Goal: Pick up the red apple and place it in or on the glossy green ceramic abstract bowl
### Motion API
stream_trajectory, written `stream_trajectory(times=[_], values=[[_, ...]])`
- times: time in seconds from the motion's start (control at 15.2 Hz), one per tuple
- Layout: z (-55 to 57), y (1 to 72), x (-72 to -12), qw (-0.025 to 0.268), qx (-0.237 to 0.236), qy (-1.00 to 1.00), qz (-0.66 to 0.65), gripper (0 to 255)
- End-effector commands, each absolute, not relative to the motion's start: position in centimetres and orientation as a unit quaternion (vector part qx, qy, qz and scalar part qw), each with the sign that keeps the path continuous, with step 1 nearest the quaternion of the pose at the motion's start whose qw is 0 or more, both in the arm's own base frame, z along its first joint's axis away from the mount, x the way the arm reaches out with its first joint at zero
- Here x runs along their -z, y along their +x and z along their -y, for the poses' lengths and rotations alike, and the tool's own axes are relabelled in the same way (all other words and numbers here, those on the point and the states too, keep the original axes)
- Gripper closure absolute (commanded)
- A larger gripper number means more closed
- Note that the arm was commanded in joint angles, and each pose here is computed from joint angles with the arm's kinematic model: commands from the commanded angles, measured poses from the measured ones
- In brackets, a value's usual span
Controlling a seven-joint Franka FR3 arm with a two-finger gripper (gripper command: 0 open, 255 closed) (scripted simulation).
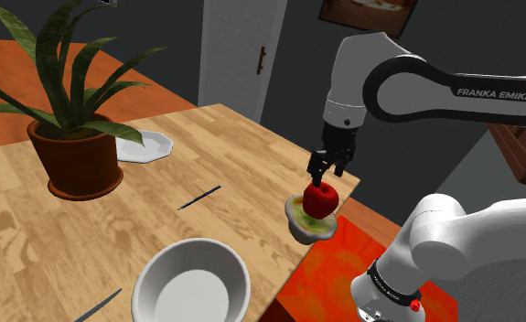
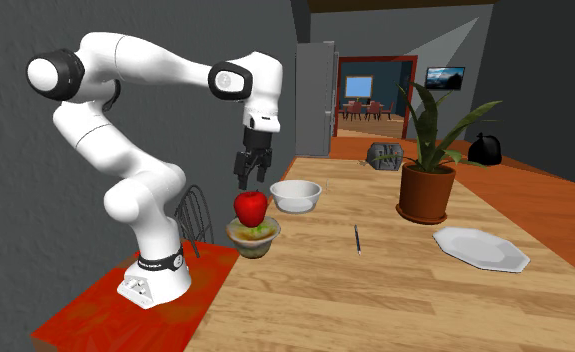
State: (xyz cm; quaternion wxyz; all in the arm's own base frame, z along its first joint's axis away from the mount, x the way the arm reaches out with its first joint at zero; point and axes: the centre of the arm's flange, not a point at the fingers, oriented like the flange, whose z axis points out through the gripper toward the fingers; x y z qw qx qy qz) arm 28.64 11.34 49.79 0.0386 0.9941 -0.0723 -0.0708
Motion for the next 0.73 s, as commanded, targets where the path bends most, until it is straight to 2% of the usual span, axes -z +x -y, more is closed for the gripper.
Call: stream_trajectory(times=[0.0, 0.13, 0.66], values=[[-11.4, 28.9, -51.8, 0.039, 0.071, 0.994, 0.072, 0], [-11.5, 29.2, -54.1, 0.039, 0.071, 0.994, 0.072, 0], [-11.5, 29.2, -54.1, 0.039, 0.071, 0.994, 0.072, 0]])
